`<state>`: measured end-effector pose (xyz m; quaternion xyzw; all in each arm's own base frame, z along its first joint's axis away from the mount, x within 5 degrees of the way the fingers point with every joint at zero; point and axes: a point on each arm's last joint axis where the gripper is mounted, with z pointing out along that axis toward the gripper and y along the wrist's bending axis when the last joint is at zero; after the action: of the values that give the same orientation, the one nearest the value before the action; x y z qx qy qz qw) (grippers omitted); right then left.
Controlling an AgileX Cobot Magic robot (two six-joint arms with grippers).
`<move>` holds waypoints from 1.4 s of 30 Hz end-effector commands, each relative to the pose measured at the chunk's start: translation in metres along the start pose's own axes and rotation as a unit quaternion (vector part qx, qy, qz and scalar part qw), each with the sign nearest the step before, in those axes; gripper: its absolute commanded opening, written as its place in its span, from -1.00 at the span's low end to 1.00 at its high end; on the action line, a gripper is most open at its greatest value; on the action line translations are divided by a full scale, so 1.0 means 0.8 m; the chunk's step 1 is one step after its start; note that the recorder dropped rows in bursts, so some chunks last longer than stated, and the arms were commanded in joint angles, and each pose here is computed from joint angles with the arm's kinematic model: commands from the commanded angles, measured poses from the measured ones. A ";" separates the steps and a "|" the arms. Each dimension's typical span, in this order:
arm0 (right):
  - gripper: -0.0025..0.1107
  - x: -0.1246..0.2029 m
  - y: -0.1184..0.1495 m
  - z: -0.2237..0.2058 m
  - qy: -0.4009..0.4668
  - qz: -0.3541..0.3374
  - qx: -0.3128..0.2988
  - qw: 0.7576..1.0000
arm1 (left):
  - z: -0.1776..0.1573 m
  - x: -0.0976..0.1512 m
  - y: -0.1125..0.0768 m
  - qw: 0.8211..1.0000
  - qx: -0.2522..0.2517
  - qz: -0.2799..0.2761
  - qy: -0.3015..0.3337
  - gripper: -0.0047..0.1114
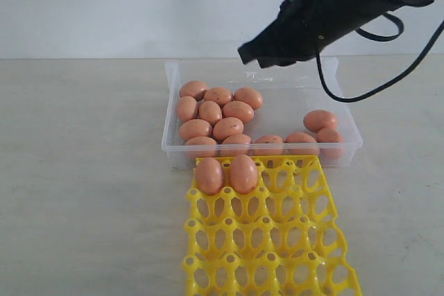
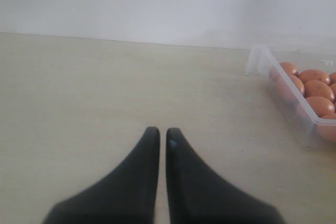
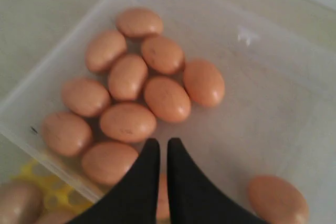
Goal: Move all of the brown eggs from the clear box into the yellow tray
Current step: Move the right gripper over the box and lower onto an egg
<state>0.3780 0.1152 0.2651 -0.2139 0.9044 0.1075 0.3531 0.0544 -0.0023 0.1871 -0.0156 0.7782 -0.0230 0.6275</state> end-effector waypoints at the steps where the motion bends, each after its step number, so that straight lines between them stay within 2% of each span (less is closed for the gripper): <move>1: -0.93 0.016 -0.039 -0.001 0.121 0.036 0.079 0.989 | 0.000 0.000 0.000 1.000 0.001 0.004 -0.005 -0.85; 3: -0.93 0.021 -0.051 0.004 0.187 0.044 0.095 0.977 | 0.000 0.000 0.000 1.000 0.001 0.004 -0.005 -0.85; 5: -0.93 0.021 -0.055 0.010 0.248 0.025 0.080 0.965 | 0.000 0.000 0.000 1.000 0.001 0.004 -0.005 -0.85; 8: -0.93 0.013 -0.056 0.033 0.281 -0.066 0.031 0.957 | 0.000 0.000 0.000 1.000 0.001 0.004 -0.005 -0.85; 10: -0.93 -0.002 -0.055 0.047 0.261 -0.164 0.014 0.951 | 0.000 0.000 0.000 1.000 0.001 0.004 -0.005 -0.85; 14: -0.93 -0.028 -0.042 0.059 0.193 -0.286 0.006 0.938 | 0.000 0.000 0.000 1.000 0.001 0.004 -0.005 -0.85; 15: -0.93 -0.032 -0.034 0.062 0.179 -0.329 -0.002 0.927 | 0.000 0.000 0.000 1.000 0.001 0.004 -0.005 -0.85; 18: -0.91 -0.035 -0.015 0.074 0.163 -0.397 -0.015 0.903 | 0.000 0.000 0.000 1.000 0.001 0.004 -0.005 -0.85; 19: -0.85 -0.035 -0.008 0.078 0.159 -0.412 -0.018 0.897 | 0.000 0.000 0.000 1.000 0.001 0.004 -0.005 -0.85; 20: -0.77 -0.033 -0.005 0.088 0.158 -0.419 -0.021 0.894 | 0.000 0.000 0.000 1.000 0.001 0.004 -0.005 -0.85; 23: -0.30 -0.029 -0.001 0.118 0.135 -0.427 -0.011 0.894 | 0.000 0.000 0.000 1.000 0.001 0.004 -0.005 -0.85; 24: -0.06 -0.027 -0.001 0.129 0.126 -0.431 -0.004 0.894 | 0.000 0.000 0.000 1.000 0.001 0.004 -0.005 -0.85; 26: 0.18 -0.030 0.000 0.140 0.101 -0.432 0.010 0.896 | 0.000 0.000 0.000 1.000 0.001 0.004 -0.005 -0.85; 28: 0.18 -0.030 -0.001 0.146 0.087 -0.417 0.020 0.904 | 0.000 0.000 0.000 1.000 0.001 0.004 -0.005 -0.85; 35: -0.13 -0.028 -0.001 0.152 0.085 -0.400 0.018 0.913 | 0.000 0.000 0.000 1.000 0.001 0.004 -0.005 -0.85; 39: -0.13 -0.021 0.004 0.167 0.070 -0.361 -0.001 0.930 | 0.000 0.000 0.000 1.000 0.001 0.004 -0.005 -0.85; 42: -0.13 -0.015 0.006 0.172 0.085 -0.357 -0.014 0.930 | 0.000 0.000 0.000 1.000 0.001 0.004 -0.005 -0.85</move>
<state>0.4664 0.1685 0.1772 -0.5392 0.7875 -0.0451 0.2951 0.0544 -0.0023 0.1871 -0.0156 0.7782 -0.0230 0.6275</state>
